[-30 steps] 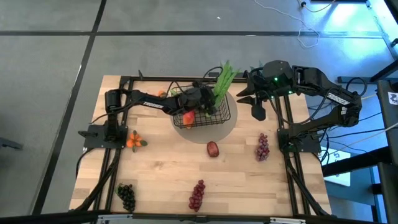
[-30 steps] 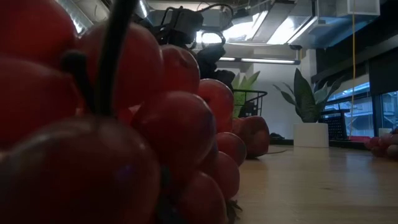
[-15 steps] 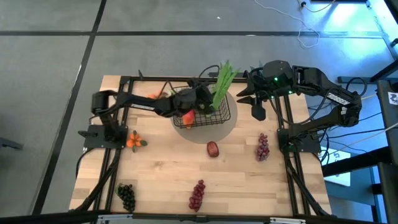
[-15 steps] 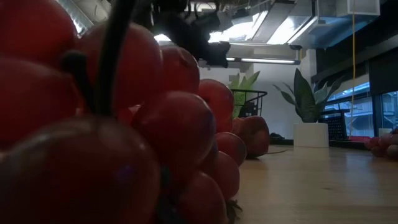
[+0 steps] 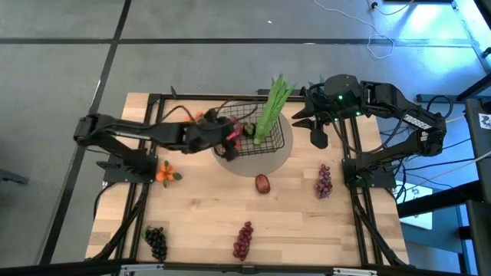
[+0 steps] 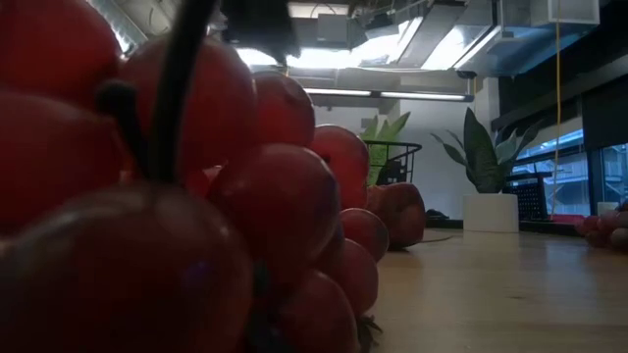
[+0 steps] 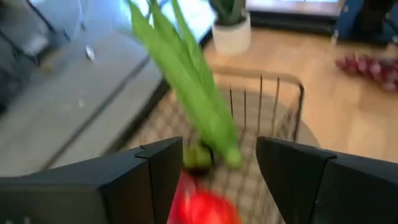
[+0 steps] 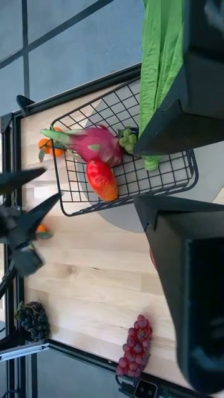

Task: Build produce basket
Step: Put the apple into the wire basket

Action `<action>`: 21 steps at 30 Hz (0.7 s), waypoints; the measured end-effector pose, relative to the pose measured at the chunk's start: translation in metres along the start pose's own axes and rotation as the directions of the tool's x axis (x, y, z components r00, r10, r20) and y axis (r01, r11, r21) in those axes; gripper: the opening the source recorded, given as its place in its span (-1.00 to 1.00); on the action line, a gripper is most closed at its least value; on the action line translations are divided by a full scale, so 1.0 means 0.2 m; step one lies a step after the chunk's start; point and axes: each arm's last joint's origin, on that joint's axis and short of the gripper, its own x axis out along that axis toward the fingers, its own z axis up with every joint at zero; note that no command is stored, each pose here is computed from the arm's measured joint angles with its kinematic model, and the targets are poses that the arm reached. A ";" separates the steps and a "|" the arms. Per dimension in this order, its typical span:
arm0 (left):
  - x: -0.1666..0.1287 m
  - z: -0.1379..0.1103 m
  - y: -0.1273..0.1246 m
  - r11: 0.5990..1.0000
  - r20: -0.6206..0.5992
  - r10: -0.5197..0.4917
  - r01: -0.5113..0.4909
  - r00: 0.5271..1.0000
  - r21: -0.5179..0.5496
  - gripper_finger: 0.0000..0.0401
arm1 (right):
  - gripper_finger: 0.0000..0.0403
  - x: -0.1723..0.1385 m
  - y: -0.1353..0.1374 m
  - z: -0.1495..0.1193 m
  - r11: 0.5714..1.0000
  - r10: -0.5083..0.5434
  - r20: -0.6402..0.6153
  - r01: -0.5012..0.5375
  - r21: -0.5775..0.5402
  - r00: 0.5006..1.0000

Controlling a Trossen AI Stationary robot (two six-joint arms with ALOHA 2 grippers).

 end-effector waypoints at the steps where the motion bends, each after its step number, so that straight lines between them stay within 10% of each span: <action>1: -0.03 -0.01 0.00 1.000 -0.028 -0.012 0.011 1.000 -0.015 -0.03 | -0.49 0.00 0.00 0.00 1.000 0.000 0.000 0.000 0.000 1.000; 12: -0.29 -0.13 -0.05 0.933 -0.283 -0.317 0.242 0.905 -0.268 -0.03 | -0.49 0.00 0.00 0.00 1.000 0.000 0.001 0.000 0.000 1.000; 21: -0.40 -0.19 -0.13 0.846 -0.376 -0.434 0.227 0.818 -0.482 -0.03 | -0.49 0.00 0.00 0.00 0.993 0.002 0.007 -0.002 0.116 1.000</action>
